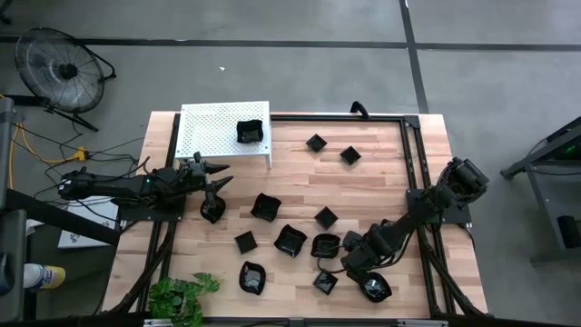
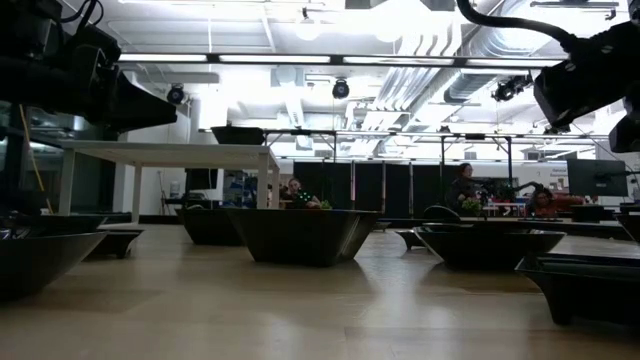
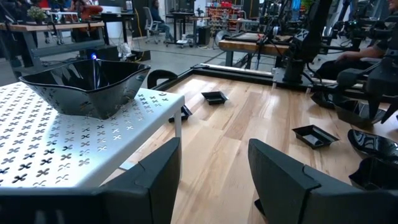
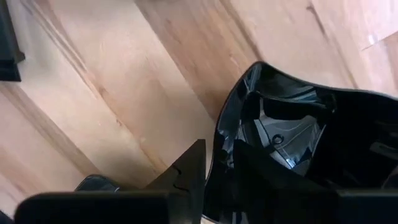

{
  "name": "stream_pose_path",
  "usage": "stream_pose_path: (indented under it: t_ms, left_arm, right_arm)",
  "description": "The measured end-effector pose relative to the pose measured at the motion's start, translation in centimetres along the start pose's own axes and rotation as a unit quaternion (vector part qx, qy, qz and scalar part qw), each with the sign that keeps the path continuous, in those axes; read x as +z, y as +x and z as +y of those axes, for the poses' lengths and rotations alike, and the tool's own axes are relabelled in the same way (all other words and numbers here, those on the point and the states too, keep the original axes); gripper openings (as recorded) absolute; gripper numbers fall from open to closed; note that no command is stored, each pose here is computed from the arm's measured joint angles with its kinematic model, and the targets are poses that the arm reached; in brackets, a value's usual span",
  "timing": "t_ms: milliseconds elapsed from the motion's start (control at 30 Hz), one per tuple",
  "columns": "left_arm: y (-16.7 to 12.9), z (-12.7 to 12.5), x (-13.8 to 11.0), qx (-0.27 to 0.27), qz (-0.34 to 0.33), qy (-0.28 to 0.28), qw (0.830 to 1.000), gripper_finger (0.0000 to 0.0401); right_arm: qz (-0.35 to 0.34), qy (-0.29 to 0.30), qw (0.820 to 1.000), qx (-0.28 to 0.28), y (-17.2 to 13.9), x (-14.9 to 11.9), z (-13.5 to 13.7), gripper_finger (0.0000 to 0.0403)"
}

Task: Pick & Place Mini shaped plates
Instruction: Stack the black distorted square plate on top of the black distorted square plate on the shelf

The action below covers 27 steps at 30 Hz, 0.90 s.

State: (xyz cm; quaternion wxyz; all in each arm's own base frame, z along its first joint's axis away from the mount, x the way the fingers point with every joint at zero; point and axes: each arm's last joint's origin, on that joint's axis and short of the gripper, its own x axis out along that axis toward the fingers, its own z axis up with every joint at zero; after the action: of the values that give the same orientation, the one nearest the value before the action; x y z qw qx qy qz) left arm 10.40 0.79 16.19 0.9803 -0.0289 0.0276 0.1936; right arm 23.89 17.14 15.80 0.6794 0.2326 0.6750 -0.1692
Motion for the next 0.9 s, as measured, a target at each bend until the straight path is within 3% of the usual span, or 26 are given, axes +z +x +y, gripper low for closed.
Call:
stream_pose_path:
  t_ms: [333,633,900]
  left_arm:
    - [0.0,0.0,0.0,0.0,0.0,0.0,1.0,0.0186]
    - [0.0,0.0,0.0,0.0,0.0,0.0,1.0,0.0186]
    - [0.0,0.0,0.0,0.0,0.0,0.0,1.0,0.0186]
  right_arm:
    - [0.001,0.019,1.0,0.0,0.0,0.0,0.0,0.0005]
    - [0.032,0.013,0.999,0.0,-0.7,-0.1,0.2,0.0002]
    - [0.054,-0.042,0.998,-0.014,-4.1,0.0,1.3,0.0001]
